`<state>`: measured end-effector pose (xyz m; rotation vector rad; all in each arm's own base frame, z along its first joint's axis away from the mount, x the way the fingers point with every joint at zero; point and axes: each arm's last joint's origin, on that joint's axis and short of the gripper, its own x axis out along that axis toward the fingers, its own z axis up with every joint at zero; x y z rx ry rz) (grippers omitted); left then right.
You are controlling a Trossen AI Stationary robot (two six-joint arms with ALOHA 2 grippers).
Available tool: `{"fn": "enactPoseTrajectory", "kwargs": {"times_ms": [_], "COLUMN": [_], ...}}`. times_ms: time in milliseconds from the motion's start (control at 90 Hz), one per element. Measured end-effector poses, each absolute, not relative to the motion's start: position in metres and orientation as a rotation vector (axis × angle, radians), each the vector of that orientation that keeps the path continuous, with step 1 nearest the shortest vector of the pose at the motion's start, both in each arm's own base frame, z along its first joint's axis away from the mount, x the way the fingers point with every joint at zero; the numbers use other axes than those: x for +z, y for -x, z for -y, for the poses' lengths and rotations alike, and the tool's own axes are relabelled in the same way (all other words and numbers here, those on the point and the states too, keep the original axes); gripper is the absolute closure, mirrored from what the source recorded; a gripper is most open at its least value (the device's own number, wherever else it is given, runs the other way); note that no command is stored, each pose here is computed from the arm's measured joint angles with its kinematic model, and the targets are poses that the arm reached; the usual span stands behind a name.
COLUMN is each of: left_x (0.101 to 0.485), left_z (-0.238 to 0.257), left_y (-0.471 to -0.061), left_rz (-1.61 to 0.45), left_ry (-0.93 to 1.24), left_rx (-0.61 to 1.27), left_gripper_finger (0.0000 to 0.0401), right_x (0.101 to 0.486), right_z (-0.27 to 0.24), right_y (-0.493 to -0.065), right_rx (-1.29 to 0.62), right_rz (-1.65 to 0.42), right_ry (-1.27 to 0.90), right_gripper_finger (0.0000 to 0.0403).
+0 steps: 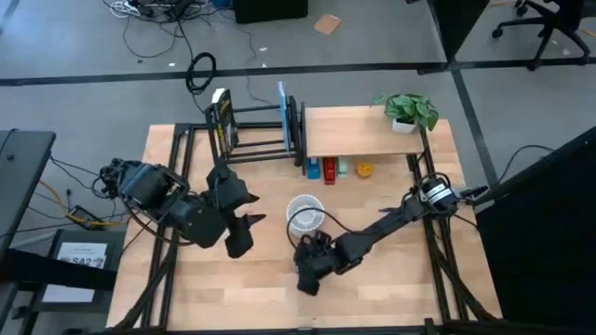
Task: Stock shelves
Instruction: Remove the blue scented candle from the shelf, then remove the yellow scented candle from under the shelf
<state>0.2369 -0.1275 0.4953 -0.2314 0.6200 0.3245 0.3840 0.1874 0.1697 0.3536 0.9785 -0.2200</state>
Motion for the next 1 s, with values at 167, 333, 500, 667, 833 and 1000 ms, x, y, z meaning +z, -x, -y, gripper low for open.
{"fn": "enactPoseTrajectory", "kwargs": {"times_ms": [167,333,500,667,833,1000], "left_x": [0.495,0.495,0.495,0.496,0.496,0.497], "left_z": [0.128,0.128,0.128,0.127,0.126,0.124], "left_y": [-0.237,-0.237,-0.237,-0.237,-0.237,-0.238], "left_rz": [-0.620,-0.620,-0.619,-0.607,-0.589,-0.552], "left_ry": [0.234,0.233,0.229,0.210,0.169,0.134], "left_rx": [0.325,0.325,0.325,0.340,0.363,0.412], "left_gripper_finger": [0.0224,0.0224,0.0224,0.0224,0.0224,0.0224], "right_x": [0.185,0.221,0.268,0.319,0.367,0.390], "right_z": [-0.200,-0.214,-0.221,-0.204,-0.174,-0.136], "right_y": [-0.383,-0.376,-0.359,-0.325,-0.283,-0.244], "right_rx": [-0.213,-0.245,-0.305,-0.427,-0.511,-0.565], "right_rz": [-0.978,-1.014,-1.093,-1.157,-1.097,-1.014], "right_ry": [-0.354,-0.283,-0.211,-0.216,-0.269,-0.372], "right_gripper_finger": [0.0121,0.0130,0.0140,0.0146,0.0147,0.0152]}}
